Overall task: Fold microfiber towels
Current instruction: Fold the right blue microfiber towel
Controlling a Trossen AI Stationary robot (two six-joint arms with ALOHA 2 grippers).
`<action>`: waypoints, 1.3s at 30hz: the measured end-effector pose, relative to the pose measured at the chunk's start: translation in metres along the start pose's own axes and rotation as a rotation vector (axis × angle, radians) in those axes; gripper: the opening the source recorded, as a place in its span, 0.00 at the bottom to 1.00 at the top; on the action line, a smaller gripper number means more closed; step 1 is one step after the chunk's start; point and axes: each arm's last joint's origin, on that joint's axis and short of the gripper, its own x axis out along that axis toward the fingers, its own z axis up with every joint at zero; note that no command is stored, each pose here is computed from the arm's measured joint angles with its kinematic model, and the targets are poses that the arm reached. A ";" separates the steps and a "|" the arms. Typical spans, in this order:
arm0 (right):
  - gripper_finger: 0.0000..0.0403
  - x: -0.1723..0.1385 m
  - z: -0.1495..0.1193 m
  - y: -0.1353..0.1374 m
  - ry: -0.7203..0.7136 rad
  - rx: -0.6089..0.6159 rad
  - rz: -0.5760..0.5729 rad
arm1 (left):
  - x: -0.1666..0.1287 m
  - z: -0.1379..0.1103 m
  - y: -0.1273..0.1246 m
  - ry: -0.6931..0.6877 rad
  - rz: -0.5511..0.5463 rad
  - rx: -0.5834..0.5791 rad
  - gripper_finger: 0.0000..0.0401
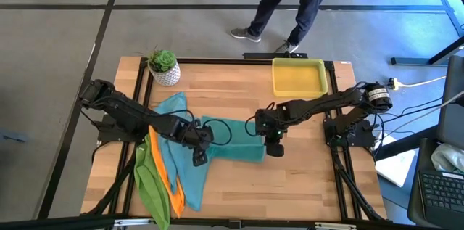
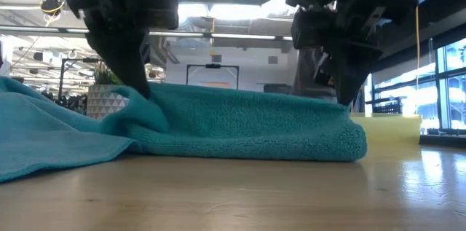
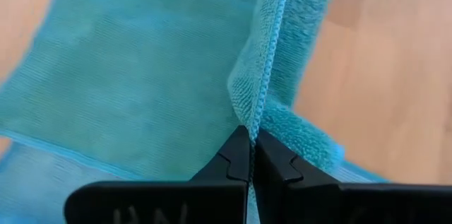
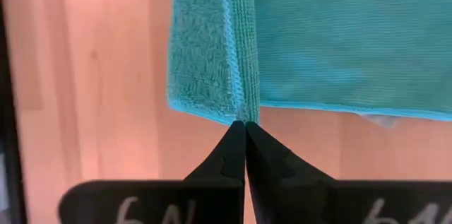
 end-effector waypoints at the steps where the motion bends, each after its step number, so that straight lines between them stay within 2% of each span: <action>1: 0.01 0.000 0.000 -0.002 -0.005 0.005 -0.016 | 0.001 0.002 0.003 -0.001 0.006 0.005 0.00; 9: 0.01 -0.006 0.002 -0.022 -0.020 0.063 -0.115 | 0.003 0.012 0.022 0.001 0.016 0.071 0.00; 17: 0.01 -0.010 0.002 -0.037 -0.012 0.037 -0.181 | 0.004 0.020 0.039 0.009 0.003 0.131 0.00; 25: 0.01 -0.016 0.003 -0.052 -0.032 0.044 -0.243 | 0.005 0.025 0.051 0.021 -0.027 0.115 0.00; 33: 0.01 -0.020 0.007 -0.065 -0.071 0.063 -0.263 | 0.006 0.029 0.063 0.021 -0.008 0.147 0.00; 39: 0.01 -0.009 0.009 -0.073 -0.052 0.066 -0.261 | 0.006 0.029 0.069 0.035 0.023 0.152 0.00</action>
